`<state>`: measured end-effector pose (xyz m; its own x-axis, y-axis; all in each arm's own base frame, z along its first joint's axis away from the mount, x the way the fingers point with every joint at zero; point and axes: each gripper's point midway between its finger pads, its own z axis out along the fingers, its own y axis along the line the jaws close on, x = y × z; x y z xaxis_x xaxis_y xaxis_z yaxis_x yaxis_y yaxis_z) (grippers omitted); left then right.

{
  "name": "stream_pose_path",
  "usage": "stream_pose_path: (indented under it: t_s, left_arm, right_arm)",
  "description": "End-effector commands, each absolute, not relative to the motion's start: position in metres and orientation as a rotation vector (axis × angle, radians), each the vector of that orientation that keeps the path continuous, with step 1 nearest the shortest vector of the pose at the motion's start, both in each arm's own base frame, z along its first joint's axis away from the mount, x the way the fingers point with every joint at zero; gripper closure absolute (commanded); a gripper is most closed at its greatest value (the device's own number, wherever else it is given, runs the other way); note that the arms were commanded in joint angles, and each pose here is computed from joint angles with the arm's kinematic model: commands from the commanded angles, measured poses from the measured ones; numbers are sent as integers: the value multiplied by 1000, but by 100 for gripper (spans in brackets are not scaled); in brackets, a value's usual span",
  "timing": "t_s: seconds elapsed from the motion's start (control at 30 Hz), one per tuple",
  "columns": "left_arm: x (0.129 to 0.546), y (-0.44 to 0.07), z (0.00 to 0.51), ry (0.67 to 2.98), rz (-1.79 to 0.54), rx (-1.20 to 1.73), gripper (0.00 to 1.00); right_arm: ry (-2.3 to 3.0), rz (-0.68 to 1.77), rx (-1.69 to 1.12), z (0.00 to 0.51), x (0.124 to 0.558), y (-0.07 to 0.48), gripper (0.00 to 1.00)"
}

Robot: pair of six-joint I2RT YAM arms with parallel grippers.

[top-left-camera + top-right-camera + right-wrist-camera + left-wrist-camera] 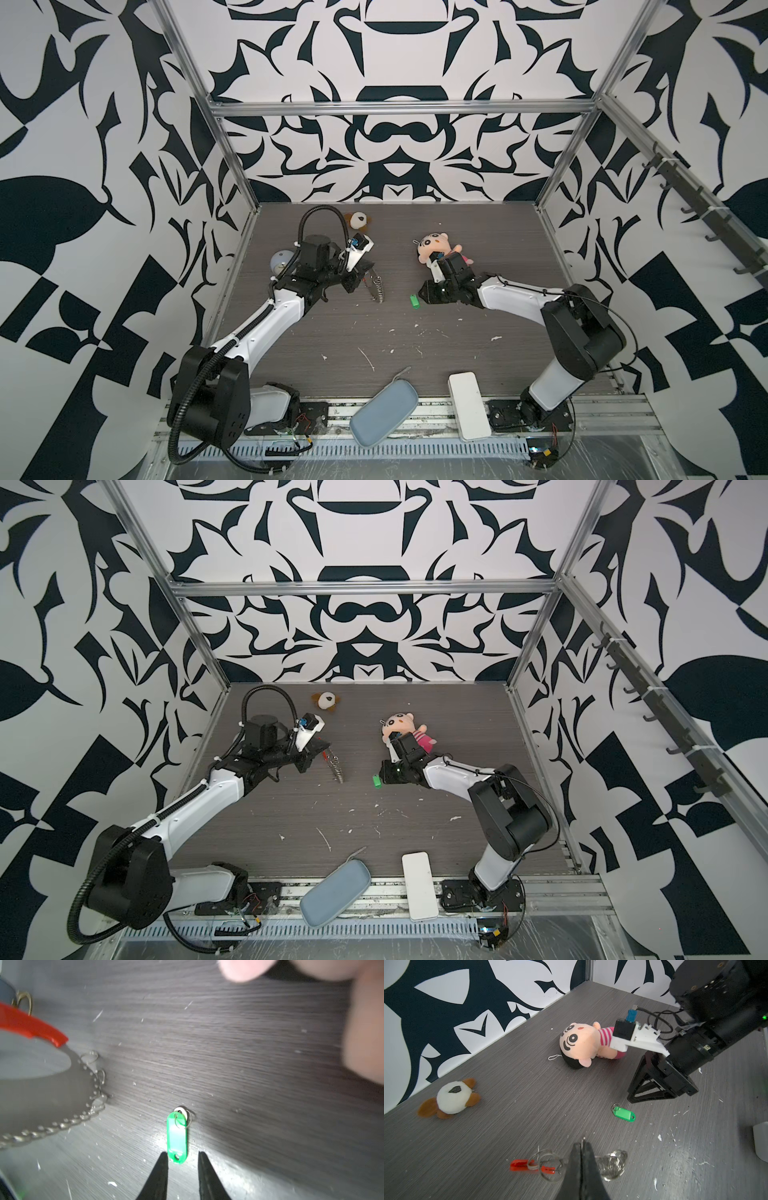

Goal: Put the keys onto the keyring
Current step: 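Lower the right gripper onto the green tag's ring and close on it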

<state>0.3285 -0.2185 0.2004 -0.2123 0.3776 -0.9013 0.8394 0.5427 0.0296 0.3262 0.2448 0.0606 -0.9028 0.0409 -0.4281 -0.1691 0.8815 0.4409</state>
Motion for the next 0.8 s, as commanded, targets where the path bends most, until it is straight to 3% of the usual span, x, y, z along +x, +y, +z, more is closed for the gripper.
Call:
stream_pose_path:
  t_s: [0.0,0.23,0.37,0.77]
  left_arm:
    - [329,-222,218,1749,-596,1016,100]
    - [328,-225,222,1740,-620,1021,100]
    - [327,-225,223,1738,-620,1021,100]
    - [326,-226,223,1736,-625,1026,100]
  right_arm:
    - [2578,668,272,79,336,237,71]
    - [2472,812,740,86,341,242,71]
    - [2482,746,873,77,340,241,70]
    - [2525,686,873,62,341,259,69]
